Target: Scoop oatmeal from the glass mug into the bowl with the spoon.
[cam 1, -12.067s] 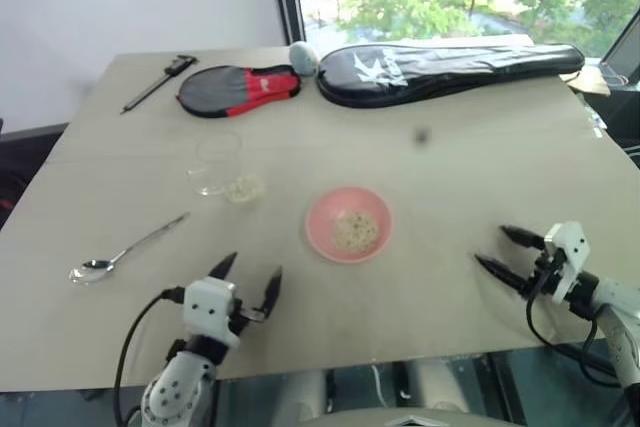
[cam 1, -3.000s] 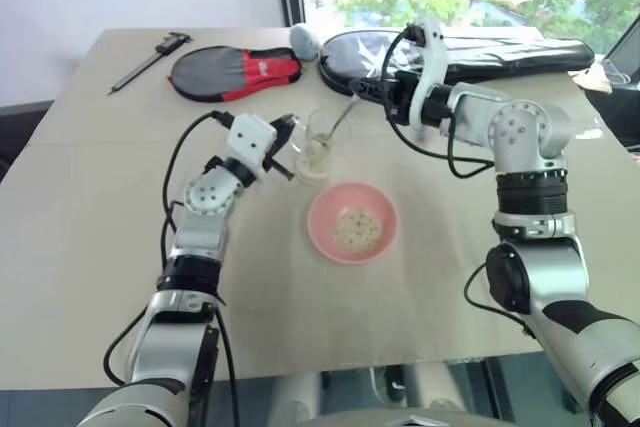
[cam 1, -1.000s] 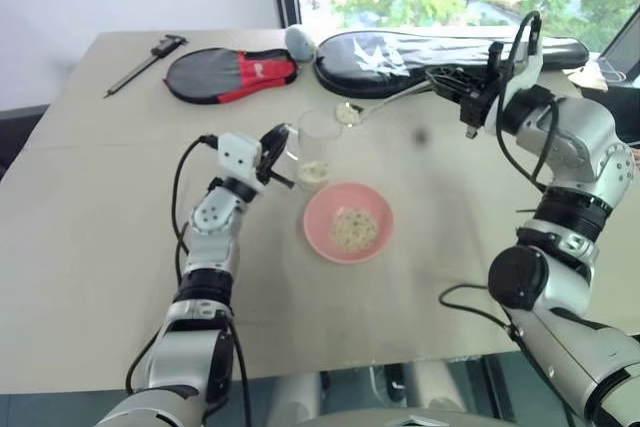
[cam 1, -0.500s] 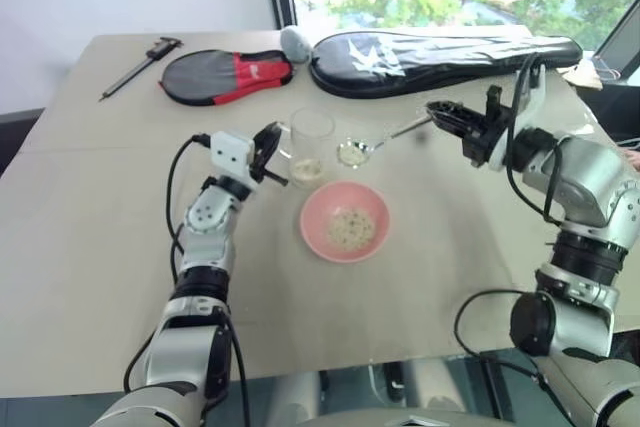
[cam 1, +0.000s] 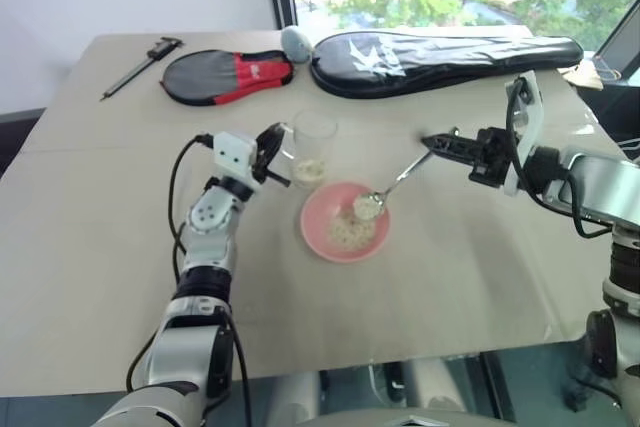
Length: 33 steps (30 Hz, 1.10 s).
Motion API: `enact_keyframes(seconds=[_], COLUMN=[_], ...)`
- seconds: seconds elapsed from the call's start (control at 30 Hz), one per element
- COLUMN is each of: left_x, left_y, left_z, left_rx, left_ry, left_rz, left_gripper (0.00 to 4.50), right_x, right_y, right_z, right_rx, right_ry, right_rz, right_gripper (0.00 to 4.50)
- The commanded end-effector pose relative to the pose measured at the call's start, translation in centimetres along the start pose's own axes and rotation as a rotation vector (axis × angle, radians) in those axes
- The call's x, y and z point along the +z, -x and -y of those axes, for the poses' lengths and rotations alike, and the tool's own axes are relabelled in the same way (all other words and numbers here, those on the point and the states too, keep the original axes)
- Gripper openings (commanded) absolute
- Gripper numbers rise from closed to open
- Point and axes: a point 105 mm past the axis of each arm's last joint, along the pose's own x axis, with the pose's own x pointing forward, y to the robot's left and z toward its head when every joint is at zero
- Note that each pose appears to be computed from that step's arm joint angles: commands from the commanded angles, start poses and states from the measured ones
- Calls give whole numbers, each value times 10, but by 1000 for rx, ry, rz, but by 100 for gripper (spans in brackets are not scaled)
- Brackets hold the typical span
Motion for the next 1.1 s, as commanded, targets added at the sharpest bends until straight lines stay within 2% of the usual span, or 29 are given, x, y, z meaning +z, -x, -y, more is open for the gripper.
enact_keyframes(seconds=[0.03, 0.47, 0.73, 1.03, 1.1], left_x=[14, 8, 6, 4, 4], left_y=[-6, -6, -5, -5, -4], left_z=[0, 5, 7, 5, 5], left_rx=[-3, -2, -16, -34, -38], left_ry=[-9, 65, 84, 83, 82], left_rz=[54, 29, 21, 11, 9], left_gripper=[3, 3, 3, 3, 3], right_x=[7, 7, -5, -7, 0], right_y=[1, -10, -5, -5, -6], right_z=[-20, -48, -70, -71, -66], right_rx=[47, 149, 360, 416, 385], right_ry=[171, 609, 832, 894, 815], right_rz=[17, 36, 39, 62, 95], right_gripper=[0, 0, 0, 0, 0])
